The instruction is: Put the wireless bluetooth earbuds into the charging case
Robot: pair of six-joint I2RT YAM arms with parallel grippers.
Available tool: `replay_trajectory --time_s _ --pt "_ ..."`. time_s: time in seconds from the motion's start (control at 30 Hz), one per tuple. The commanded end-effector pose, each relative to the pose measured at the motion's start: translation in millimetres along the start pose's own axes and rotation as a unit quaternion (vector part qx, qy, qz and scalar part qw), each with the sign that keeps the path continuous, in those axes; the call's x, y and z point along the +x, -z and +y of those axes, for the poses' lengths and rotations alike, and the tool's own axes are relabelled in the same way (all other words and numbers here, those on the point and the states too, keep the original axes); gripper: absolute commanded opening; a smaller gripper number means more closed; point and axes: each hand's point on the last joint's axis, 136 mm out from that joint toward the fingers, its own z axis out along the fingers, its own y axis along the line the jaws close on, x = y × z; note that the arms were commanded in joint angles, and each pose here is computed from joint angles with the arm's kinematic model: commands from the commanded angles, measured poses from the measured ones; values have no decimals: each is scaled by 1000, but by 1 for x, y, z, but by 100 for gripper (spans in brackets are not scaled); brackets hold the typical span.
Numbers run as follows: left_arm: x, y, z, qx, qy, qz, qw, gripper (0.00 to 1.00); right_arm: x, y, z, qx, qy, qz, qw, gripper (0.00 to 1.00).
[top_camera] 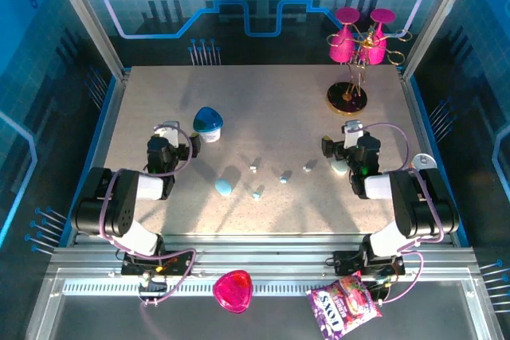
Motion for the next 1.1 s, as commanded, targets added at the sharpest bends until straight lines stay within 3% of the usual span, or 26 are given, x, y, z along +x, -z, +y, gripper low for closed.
replay_trajectory --time_s 0.0,0.7,1.07 --pt "-6 -2 0 5 8 -6 1000 99 -9 -3 0 -1 7 -13 1000 100" --pt "-7 -1 0 3 8 -8 1000 99 -9 -2 1 -4 7 -12 1000 100" --pt "-21 22 12 -29 20 -58 998 99 -20 10 -6 17 1 -34 999 100"
